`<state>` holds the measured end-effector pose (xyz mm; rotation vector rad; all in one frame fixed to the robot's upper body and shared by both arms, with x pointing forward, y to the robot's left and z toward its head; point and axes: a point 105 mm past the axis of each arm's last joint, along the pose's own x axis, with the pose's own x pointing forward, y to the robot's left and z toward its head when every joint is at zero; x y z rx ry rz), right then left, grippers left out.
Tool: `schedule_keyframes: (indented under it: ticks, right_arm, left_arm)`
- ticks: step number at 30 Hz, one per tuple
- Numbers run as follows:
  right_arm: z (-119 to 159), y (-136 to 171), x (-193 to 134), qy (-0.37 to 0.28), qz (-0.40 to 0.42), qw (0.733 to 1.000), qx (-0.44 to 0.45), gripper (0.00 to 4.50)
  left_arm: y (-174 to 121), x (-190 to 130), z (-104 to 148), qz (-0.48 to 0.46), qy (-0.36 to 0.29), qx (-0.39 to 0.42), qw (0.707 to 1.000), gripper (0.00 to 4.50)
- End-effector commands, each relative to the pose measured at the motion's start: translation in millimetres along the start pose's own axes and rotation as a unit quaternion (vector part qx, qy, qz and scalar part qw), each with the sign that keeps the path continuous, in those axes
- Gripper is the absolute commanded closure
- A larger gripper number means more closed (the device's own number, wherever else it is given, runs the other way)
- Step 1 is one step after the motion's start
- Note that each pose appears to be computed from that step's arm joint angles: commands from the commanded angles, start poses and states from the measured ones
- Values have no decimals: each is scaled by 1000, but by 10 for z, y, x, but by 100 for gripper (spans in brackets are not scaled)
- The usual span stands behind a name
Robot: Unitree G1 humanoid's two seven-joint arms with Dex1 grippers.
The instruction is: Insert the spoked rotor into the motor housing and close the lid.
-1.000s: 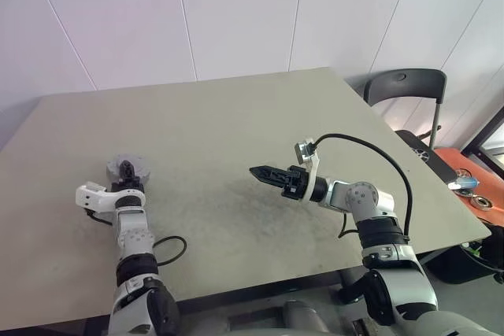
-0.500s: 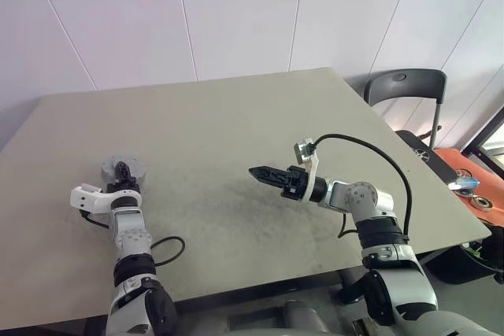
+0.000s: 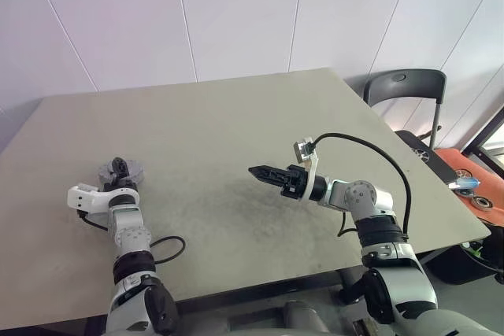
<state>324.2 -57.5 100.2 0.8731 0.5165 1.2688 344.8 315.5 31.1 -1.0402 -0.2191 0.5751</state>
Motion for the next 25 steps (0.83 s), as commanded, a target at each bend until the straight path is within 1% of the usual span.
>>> schedule_keyframes:
  ticks: [1, 4, 8, 10, 11, 16, 21, 22, 24, 25]
  right_arm:
    - [97, 77, 37, -1, 15, 1000, -21, 99]
    - [89, 68, 32, -1, 13, 1000, -20, 99]
    - [76, 59, 30, -1, 13, 1000, -19, 99]
    - [76, 62, 34, -1, 14, 1000, -20, 99]
    - [76, 63, 36, 0, 15, 1000, -20, 99]
    - [69, 72, 50, 1, 17, 1000, -21, 99]
    - [75, 92, 78, 2, 21, 999, -26, 99]
    - [88, 105, 86, 1, 24, 999, -32, 99]
    - [159, 170, 98, -14, 33, 997, -66, 99]
    - [204, 214, 105, -24, 37, 994, -96, 99]
  left_arm:
    - [494, -34, 331, 115, -56, 41, 991, 4]
    - [693, -76, 431, 176, -75, 78, 978, 4]
    - [867, -147, 589, 242, -105, 130, 956, 4]
    - [919, -164, 642, 262, -111, 149, 947, 4]
    - [892, -158, 681, 259, -119, 167, 944, 4]
    - [608, -84, 789, 200, -151, 234, 939, 4]
    - [415, -65, 931, 181, -187, 296, 919, 4]
    - [304, -46, 937, 150, -192, 302, 922, 4]
    - [-107, -14, 842, 18, -187, 316, 930, 4]
    - [-345, -33, 747, -58, -176, 319, 929, 4]
